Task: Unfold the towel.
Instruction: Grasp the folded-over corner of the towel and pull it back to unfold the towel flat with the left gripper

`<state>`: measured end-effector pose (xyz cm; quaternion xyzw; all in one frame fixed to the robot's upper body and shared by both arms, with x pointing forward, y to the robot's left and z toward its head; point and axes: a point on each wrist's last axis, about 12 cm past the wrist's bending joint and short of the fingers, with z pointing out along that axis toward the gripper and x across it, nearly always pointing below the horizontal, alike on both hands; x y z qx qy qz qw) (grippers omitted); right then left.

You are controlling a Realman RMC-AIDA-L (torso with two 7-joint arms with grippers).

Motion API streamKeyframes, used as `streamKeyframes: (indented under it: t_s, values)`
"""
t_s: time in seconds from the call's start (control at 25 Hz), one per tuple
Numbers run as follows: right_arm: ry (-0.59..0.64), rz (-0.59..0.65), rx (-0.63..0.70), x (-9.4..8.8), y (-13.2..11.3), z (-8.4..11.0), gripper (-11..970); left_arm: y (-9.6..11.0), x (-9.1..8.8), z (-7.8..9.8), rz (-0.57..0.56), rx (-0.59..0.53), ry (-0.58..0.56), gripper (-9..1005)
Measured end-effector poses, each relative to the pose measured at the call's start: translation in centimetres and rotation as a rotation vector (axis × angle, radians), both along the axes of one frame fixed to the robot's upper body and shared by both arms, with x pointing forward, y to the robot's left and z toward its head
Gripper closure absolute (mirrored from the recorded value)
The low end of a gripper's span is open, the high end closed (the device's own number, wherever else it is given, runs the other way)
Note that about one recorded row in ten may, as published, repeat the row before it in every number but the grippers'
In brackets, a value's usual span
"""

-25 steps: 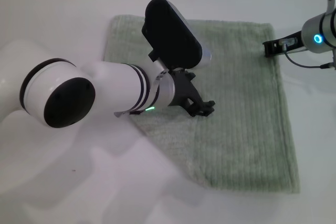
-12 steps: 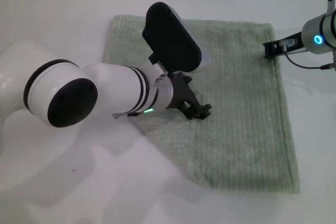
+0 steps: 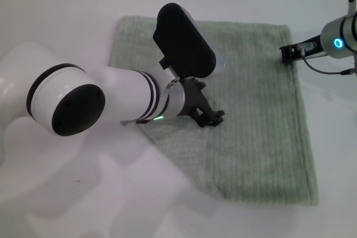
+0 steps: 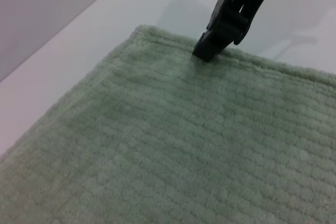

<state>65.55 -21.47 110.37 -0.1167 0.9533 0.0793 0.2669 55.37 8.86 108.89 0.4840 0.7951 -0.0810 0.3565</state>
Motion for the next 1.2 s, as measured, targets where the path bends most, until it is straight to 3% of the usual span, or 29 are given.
streamKeyframes:
  t_s: [0.2,0.48,0.64,1.0,1.2]
  values:
    - [0.004,0.001,0.001,-0.1,0.1,-0.1,960,-0.1,0.1,-0.1,-0.01,0.029,0.013,201]
    - [0.007,0.002,0.002,-0.1,0.1,-0.1,959,-0.3,-0.1,0.2,-0.022,0.034,0.019,408]
    - [0.008,0.003,0.002,-0.1,0.2,-0.1,959,-0.3,-0.1,0.3,-0.023,0.032,0.018,642]
    - [0.009,0.003,0.003,-0.1,0.2,-0.1,959,-0.4,-0.6,1.7,-0.038,0.035,0.01,974]
    - [0.009,0.003,0.004,-0.1,0.2,-0.1,960,0.2,-1.4,3.6,-0.026,0.023,-0.039,974]
